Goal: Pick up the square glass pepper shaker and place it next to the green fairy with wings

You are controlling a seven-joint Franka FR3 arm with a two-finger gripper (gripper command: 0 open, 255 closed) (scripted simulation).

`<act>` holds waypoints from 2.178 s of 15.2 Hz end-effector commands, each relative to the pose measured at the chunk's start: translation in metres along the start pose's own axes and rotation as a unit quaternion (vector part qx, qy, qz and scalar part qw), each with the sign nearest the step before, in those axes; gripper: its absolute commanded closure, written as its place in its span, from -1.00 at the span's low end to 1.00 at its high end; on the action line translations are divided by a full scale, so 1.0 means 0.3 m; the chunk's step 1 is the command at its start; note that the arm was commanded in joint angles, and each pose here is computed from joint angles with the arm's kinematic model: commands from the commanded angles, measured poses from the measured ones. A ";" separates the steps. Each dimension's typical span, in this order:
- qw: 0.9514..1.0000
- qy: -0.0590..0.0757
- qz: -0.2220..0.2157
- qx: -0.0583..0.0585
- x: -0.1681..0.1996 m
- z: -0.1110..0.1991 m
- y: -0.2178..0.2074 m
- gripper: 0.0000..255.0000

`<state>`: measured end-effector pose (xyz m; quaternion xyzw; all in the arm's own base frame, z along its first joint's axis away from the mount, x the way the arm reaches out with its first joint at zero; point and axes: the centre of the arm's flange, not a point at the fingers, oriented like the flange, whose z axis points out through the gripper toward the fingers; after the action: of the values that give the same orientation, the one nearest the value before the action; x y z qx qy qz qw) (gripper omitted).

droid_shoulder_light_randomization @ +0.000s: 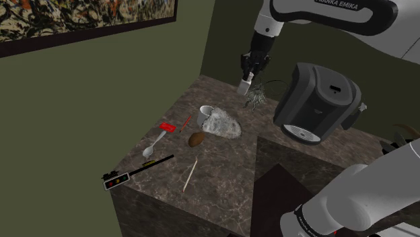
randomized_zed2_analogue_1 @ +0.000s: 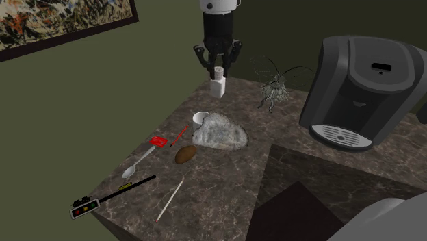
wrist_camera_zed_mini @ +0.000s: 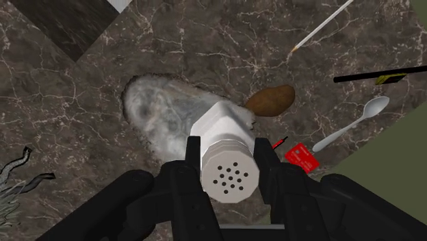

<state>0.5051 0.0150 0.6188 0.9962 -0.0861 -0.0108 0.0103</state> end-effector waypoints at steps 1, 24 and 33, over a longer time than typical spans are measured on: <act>1.000 0.000 0.000 0.000 0.025 -0.002 0.078 1.00; 1.000 0.000 0.000 0.000 0.233 0.015 1.069 1.00; 1.000 0.000 0.000 0.000 0.283 0.089 1.299 1.00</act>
<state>0.5211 -0.3838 0.6041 0.9962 -0.0862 -0.0111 0.0103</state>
